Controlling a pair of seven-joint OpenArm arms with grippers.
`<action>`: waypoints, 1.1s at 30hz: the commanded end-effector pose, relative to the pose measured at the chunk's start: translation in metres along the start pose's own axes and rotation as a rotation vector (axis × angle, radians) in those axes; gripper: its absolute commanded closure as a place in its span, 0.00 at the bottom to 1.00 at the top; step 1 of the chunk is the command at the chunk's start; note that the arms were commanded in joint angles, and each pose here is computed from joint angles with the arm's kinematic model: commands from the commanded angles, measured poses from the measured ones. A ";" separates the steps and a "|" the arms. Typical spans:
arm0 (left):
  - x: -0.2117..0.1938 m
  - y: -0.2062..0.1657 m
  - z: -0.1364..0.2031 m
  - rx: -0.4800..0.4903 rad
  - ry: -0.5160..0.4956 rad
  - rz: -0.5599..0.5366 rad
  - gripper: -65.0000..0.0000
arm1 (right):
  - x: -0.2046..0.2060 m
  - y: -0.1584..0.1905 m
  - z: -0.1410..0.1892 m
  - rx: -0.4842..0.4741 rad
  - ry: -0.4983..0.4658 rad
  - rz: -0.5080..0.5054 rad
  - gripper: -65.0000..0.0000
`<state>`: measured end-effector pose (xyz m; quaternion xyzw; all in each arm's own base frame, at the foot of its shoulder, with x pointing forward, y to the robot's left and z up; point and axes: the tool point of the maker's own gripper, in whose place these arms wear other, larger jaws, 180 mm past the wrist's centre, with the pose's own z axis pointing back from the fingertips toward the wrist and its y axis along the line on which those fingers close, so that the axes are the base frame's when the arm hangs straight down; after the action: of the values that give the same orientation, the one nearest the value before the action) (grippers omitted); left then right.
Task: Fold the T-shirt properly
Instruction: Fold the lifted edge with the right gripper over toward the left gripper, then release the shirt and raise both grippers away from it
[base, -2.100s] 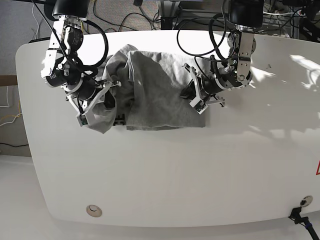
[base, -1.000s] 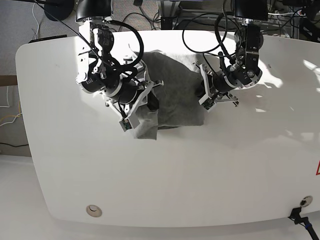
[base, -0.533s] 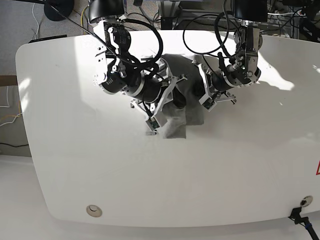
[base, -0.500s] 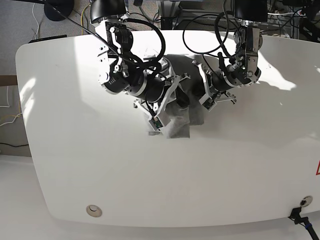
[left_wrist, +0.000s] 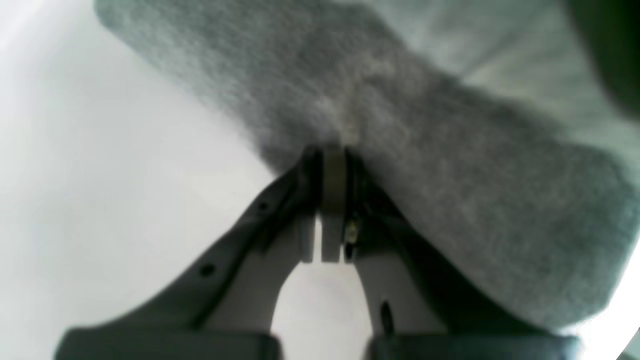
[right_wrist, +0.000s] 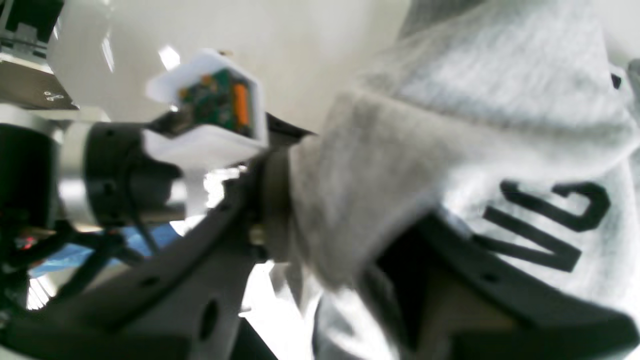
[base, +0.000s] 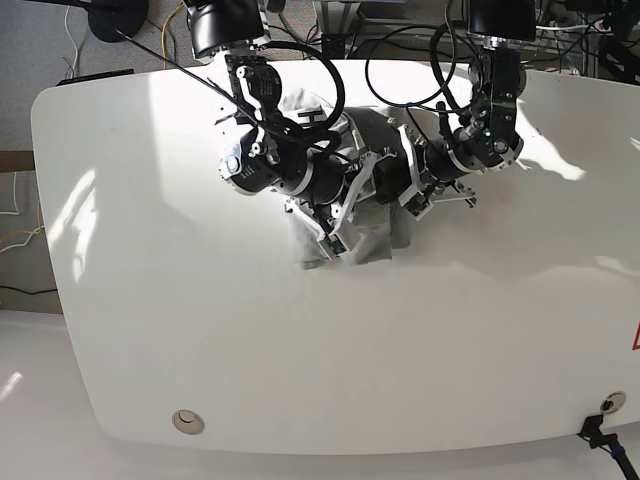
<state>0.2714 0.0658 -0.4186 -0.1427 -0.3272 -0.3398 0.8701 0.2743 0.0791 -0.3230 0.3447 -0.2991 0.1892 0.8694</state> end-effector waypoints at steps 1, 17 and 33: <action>0.019 0.011 0.011 0.036 -0.052 -0.039 1.00 | 0.024 0.018 0.000 0.053 -0.062 0.041 0.56; 0.066 0.083 0.098 0.319 -0.183 -0.172 1.00 | 0.069 -0.008 0.019 -0.019 -0.136 0.131 0.40; 0.072 0.074 0.098 0.311 -0.208 -0.163 1.00 | 0.006 -0.120 0.092 -0.320 0.034 0.197 0.40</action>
<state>0.3096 0.1328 -0.3128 -0.0135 -0.4526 -0.3387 0.8248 0.3018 -0.0672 -0.3403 0.1704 -0.3159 0.2222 0.9065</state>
